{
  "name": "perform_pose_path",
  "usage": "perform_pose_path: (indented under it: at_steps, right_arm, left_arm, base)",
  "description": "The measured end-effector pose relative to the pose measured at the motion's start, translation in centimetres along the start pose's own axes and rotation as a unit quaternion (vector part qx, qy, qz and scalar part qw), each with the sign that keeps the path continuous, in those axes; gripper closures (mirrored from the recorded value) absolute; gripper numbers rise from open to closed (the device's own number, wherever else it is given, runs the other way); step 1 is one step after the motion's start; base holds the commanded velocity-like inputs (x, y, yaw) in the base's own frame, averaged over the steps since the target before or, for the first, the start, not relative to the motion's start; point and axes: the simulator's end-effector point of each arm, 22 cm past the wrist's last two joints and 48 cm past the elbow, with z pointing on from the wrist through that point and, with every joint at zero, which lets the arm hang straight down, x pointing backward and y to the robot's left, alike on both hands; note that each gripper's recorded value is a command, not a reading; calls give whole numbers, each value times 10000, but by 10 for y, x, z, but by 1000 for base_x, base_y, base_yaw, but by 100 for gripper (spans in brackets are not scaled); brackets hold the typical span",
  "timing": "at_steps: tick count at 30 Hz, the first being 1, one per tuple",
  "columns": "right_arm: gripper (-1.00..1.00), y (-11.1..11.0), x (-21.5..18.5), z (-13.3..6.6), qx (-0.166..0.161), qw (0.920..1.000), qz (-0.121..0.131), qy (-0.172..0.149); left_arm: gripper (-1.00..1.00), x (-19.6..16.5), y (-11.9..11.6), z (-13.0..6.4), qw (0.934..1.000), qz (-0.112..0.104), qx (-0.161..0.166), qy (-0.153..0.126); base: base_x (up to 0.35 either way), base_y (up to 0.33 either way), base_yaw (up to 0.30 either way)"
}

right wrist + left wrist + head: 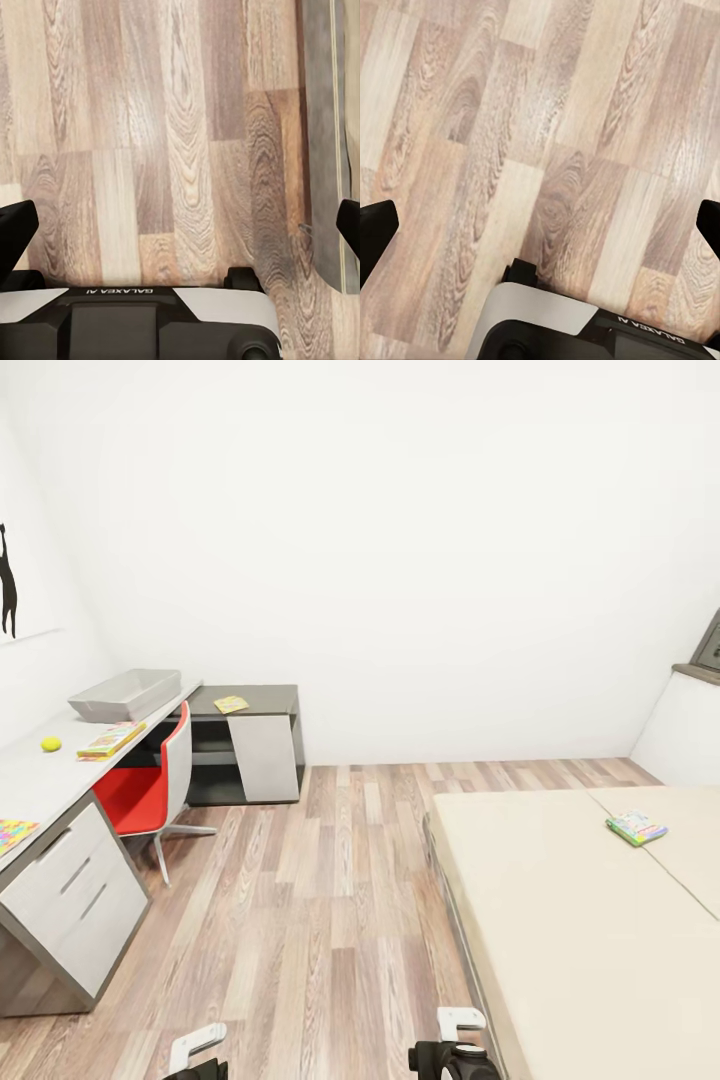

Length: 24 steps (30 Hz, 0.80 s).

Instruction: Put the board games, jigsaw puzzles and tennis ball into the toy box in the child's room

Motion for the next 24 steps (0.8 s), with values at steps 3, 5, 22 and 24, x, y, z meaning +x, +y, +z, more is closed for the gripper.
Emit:
perform_pose_path:
  at_steps: [3, 5, 22, 24]
  right_arm:
    - [-100, 0, 0, 0, 0, 10000, 0, 1]
    - [-100, 0, 0, 0, 0, 10000, 0, 2]
    - [-100, 0, 0, 0, 1, 10000, 0, -2]
    - [-100, 0, 0, 0, 1, 10000, 0, -1]
  left_arm:
    - [-100, 0, 0, 0, 10000, 0, 2, 1]
    - [-100, 0, 0, 0, 10000, 0, 2, 1]
    - [-100, 0, -1, 0, 10000, 2, 2, 2]
    - [-100, 0, -1, 0, 10000, 3, 1, 2]
  base:
    - [-4, -6, 0]
    - [-2, -4, 0]
    - [0, -71, 0]
    - [0, -69, 0]
